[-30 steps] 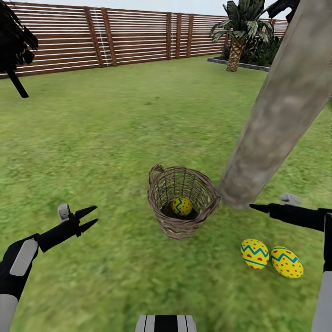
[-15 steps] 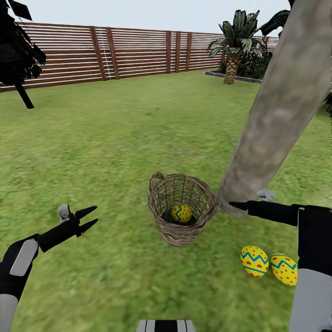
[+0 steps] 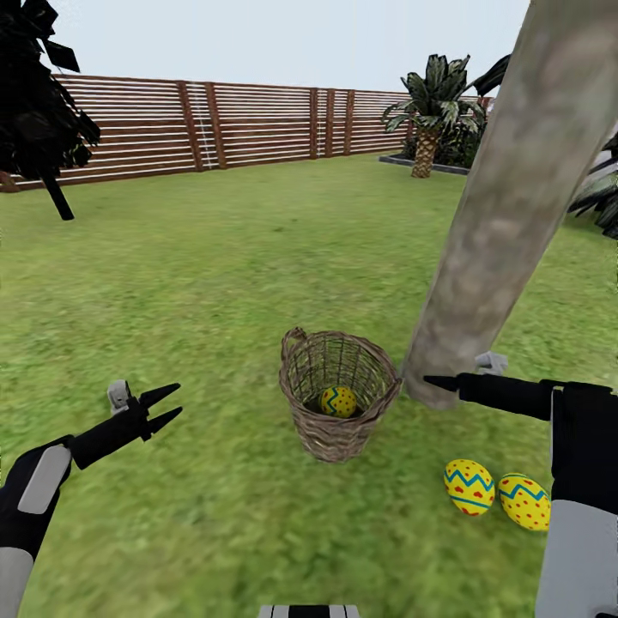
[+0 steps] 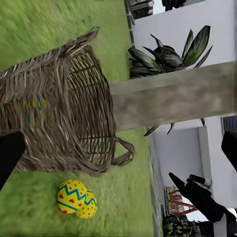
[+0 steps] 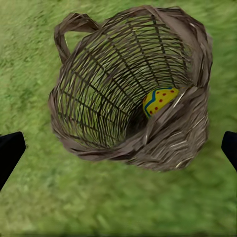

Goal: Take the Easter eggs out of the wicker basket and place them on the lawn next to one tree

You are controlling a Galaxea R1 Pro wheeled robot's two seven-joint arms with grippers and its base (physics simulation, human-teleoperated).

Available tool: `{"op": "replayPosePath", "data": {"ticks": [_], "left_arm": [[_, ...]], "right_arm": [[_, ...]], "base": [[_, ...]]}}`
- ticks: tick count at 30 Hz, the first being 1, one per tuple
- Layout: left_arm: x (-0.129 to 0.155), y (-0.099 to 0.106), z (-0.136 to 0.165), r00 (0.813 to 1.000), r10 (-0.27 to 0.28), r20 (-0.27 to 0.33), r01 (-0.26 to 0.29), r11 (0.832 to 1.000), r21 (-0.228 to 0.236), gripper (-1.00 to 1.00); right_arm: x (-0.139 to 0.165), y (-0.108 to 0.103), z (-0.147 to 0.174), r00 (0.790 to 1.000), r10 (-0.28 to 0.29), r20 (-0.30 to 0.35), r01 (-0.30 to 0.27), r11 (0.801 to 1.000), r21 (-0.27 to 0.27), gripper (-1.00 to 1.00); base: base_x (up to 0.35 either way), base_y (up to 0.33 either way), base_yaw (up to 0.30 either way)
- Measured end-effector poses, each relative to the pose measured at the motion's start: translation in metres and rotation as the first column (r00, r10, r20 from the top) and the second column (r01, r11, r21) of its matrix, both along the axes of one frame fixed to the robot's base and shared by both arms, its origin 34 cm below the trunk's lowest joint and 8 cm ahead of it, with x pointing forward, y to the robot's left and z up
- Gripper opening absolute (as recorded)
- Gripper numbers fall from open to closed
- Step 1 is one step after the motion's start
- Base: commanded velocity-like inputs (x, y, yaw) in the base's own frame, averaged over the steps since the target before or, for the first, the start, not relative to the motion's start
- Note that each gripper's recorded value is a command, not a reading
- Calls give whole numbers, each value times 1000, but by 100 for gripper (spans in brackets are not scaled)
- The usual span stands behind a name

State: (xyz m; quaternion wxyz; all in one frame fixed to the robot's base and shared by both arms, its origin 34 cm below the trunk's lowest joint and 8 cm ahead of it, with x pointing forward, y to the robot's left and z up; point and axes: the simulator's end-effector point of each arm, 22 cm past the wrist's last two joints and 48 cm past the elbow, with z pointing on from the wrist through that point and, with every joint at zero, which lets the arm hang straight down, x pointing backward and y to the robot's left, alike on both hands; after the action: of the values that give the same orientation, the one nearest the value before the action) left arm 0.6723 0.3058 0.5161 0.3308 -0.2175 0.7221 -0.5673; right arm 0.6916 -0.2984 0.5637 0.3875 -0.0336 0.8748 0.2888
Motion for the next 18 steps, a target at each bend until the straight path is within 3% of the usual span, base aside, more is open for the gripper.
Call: {"op": "replayPosePath", "data": {"ticks": [5, 9, 12, 15, 18], "left_arm": [[0, 0, 13, 1000, 1, 22, -1, 1000, 0, 100], [-1, -2, 23, 999, -1, 39, 1, 1000, -2, 100], [-1, -2, 30, 999, -1, 52, 1, 1000, -2, 100], [-1, -2, 31, 998, 0, 55, 0, 1000, -3, 100], [-1, 9, 25, 999, 33, 39, -32, 999, -19, 100]], "right_arm": [[1, 31, 8, 999, 31, 13, -32, 999, 18, 100], [7, 72, 7, 997, 74, 10, -73, 996, -56, 100], [12, 96, 12, 997, 73, 20, -72, 994, -82, 100], [20, 113, 4, 998, 55, 14, -52, 984, -172, 100], [29, 111, -4, 1000, 19, 19, -12, 953, -302, 100]], "base": [[-12, 2, 0], [0, 0, 0], [0, 0, 0], [0, 0, 0], [0, 0, 0]]}}
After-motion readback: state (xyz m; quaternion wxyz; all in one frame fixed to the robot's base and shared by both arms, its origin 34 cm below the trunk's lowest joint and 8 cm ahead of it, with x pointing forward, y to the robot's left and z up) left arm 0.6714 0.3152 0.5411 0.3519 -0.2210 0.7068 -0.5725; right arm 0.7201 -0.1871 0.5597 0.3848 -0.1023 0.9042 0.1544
